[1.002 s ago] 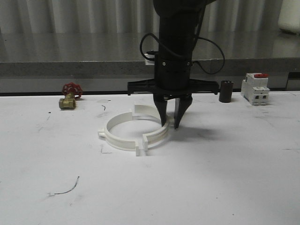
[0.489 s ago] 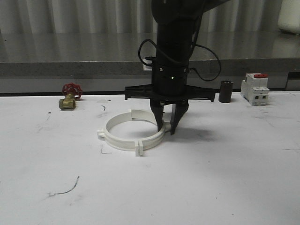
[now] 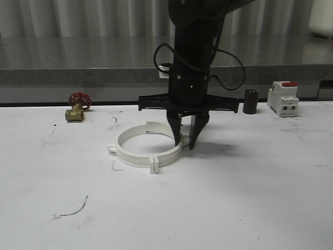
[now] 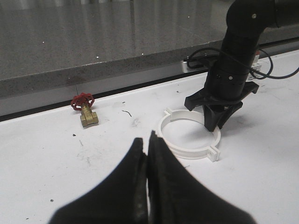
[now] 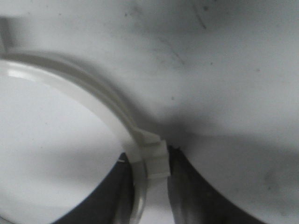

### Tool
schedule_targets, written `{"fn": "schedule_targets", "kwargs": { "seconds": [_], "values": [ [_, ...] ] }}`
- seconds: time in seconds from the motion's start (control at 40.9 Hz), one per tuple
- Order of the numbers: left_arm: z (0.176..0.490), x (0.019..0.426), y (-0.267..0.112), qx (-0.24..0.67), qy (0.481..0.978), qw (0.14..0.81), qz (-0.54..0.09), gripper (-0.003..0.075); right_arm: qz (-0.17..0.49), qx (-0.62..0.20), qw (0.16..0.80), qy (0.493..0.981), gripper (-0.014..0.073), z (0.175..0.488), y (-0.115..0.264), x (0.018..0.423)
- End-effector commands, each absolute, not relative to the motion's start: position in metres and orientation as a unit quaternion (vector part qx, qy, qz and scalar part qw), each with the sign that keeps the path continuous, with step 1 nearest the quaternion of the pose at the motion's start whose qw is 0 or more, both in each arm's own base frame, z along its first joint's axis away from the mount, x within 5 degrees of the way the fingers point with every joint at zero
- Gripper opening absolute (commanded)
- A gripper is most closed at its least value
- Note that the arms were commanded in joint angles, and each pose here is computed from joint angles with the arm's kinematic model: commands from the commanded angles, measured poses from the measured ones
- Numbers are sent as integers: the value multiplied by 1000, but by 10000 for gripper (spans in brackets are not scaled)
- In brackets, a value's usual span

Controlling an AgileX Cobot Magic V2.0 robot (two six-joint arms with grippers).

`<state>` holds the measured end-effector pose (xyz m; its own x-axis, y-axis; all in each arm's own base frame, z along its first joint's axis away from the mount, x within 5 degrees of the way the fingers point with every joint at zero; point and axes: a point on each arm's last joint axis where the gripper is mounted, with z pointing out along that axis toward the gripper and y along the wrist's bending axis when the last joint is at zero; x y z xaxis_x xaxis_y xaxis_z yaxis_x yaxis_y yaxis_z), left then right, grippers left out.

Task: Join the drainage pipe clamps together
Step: 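Press the held half's ends against the placed half's ends, then open the right gripper and raise it away from the ring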

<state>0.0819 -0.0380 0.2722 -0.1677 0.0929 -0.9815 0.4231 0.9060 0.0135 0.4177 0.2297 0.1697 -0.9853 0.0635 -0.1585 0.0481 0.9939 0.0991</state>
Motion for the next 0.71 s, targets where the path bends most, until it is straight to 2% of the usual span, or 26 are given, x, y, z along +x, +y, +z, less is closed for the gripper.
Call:
{"fn": "schedule_targets", "kwargs": {
  "seconds": [0.0, 0.147, 0.367, 0.684],
  "values": [
    [289, 82, -40, 172, 716, 660, -149, -20, 73, 27, 125, 989, 125, 204, 232, 419],
    [289, 82, -40, 172, 716, 660, -149, -20, 72, 41, 126, 989, 163, 204, 231, 419],
    [289, 82, -40, 172, 716, 660, -149, -20, 72, 42, 126, 989, 299, 204, 231, 419],
    [289, 82, -40, 172, 716, 660, -149, -20, 70, 47, 128, 988, 310, 206, 230, 419]
  ]
}}
